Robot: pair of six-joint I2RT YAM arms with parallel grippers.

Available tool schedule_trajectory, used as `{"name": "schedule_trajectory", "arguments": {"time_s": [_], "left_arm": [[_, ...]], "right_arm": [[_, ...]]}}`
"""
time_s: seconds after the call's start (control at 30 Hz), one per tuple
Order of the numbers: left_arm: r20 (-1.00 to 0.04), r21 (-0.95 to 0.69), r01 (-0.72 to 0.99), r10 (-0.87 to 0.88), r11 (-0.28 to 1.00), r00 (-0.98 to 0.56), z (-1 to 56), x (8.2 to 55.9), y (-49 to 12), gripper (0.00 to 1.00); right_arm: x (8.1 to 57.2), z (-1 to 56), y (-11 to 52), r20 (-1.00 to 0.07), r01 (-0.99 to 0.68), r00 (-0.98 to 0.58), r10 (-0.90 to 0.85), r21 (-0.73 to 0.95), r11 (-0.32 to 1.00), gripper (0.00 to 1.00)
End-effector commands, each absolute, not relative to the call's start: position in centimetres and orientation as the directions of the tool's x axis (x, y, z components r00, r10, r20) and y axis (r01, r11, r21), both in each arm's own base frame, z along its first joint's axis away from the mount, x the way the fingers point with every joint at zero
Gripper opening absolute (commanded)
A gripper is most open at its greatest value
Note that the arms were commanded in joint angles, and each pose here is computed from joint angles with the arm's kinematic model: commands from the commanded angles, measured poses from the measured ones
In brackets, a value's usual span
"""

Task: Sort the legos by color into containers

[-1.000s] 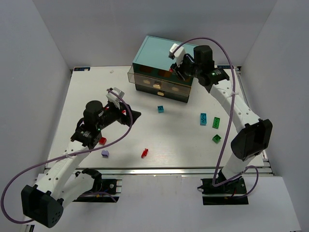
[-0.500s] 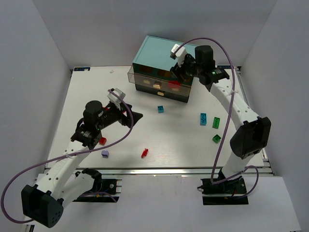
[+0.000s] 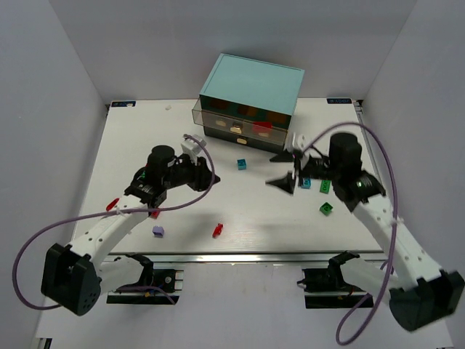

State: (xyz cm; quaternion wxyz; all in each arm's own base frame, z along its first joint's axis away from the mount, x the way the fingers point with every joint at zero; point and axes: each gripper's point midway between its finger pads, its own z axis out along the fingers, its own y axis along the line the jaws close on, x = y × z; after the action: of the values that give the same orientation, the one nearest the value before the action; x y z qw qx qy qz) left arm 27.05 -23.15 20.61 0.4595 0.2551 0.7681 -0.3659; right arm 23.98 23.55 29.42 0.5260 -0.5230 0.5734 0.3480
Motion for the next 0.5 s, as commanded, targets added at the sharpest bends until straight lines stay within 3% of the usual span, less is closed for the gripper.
{"name": "schedule_trajectory", "arguments": {"time_s": [0.0,0.03,0.1,0.23,0.33,0.47], "left_arm": [[-0.812,-0.399,0.667,0.097,0.629,-0.576,19.2,26.5,-24.5,0.48],[-0.782,-0.400,0.632,0.113,0.663,-0.613,18.4,26.8,-24.9,0.55],[-0.706,-0.415,0.558,0.133,0.719,-0.696,16.0,25.7,-24.4,0.59],[-0.621,-0.294,0.430,0.172,0.854,-0.765,11.7,23.9,-22.3,0.64],[-0.547,-0.252,0.412,0.223,0.876,-0.807,9.5,21.2,-22.4,0.71],[-0.512,-0.146,0.386,0.264,0.911,-0.817,7.6,19.6,-22.2,0.74]], "right_arm": [[19.1,25.7,23.1,-0.966,-0.978,0.184,-0.183,-0.199,0.068,0.81],[18.8,24.7,22.7,-0.955,-0.970,0.218,-0.201,-0.235,0.067,0.85],[18.1,23.1,22.0,-0.947,-0.966,0.220,-0.235,-0.244,0.080,0.85],[17.8,22.0,21.3,-0.946,-0.955,0.240,-0.219,-0.270,0.120,0.88],[18.5,21.9,21.0,-0.943,-0.952,0.222,-0.248,-0.264,0.154,0.88],[19.1,21.7,20.4,-0.934,-0.938,0.224,-0.277,-0.284,0.198,0.88]]}}
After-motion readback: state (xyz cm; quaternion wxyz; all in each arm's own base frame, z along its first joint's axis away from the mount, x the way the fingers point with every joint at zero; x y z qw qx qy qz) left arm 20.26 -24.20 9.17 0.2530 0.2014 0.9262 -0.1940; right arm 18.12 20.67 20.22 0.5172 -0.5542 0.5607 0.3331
